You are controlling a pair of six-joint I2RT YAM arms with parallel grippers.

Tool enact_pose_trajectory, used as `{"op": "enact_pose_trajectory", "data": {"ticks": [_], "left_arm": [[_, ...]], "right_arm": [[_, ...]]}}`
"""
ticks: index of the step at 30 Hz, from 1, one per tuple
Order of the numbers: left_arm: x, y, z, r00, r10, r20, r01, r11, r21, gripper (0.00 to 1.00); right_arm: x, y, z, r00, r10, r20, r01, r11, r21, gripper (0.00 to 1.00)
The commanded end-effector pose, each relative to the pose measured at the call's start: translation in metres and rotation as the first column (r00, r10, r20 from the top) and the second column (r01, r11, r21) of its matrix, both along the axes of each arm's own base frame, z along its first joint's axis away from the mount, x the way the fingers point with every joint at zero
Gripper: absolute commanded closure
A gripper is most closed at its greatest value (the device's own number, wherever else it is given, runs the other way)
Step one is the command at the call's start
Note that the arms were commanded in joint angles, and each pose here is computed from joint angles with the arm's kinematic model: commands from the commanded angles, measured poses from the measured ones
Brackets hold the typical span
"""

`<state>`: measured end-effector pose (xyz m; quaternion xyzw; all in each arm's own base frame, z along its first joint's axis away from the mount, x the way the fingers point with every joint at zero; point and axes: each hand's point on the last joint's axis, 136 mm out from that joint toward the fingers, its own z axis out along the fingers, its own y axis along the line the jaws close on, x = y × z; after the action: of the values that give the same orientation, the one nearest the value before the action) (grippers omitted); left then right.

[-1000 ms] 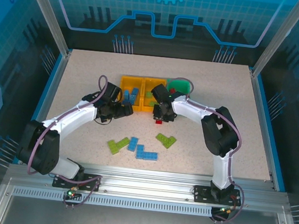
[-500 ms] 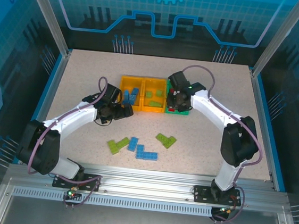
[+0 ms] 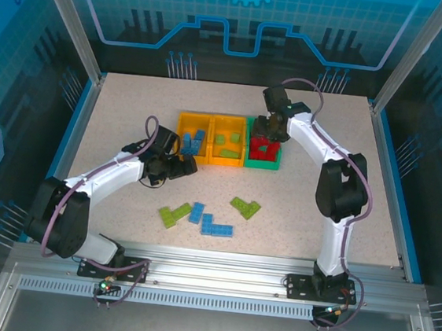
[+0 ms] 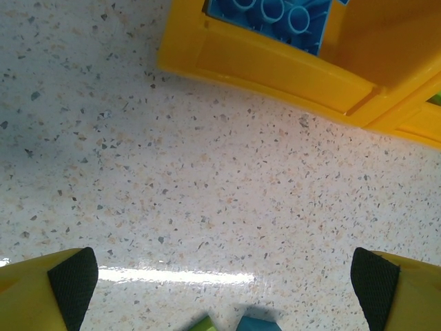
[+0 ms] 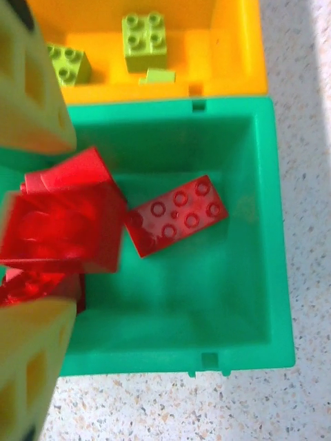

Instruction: Sort the legos into containers by color

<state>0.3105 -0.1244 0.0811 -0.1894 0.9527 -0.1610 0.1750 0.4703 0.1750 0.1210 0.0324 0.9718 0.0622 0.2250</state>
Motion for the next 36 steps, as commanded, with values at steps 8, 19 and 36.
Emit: {"op": "enact_pose_trajectory", "data": {"ticks": [8, 19, 36], "left_arm": [[-0.005, -0.002, -0.003, 1.000, 0.016, -0.007, -0.016, 0.999, -0.044, 0.01], [-0.020, -0.003, -0.009, 1.000, -0.005, -0.028, 0.004, 1.000, -0.016, 0.01], [-0.072, -0.031, -0.033, 0.990, -0.103, -0.099, 0.109, 0.992, 0.061, 0.01]], "right_arm": [[-0.040, -0.006, 0.038, 0.996, 0.030, 0.090, -0.033, 0.999, 0.033, 0.30], [-0.061, 0.006, 0.006, 0.996, 0.078, -0.034, -0.075, 0.993, 0.096, 0.32], [-0.001, 0.012, -0.011, 0.999, 0.031, -0.031, -0.026, 0.990, 0.138, 0.30]]}}
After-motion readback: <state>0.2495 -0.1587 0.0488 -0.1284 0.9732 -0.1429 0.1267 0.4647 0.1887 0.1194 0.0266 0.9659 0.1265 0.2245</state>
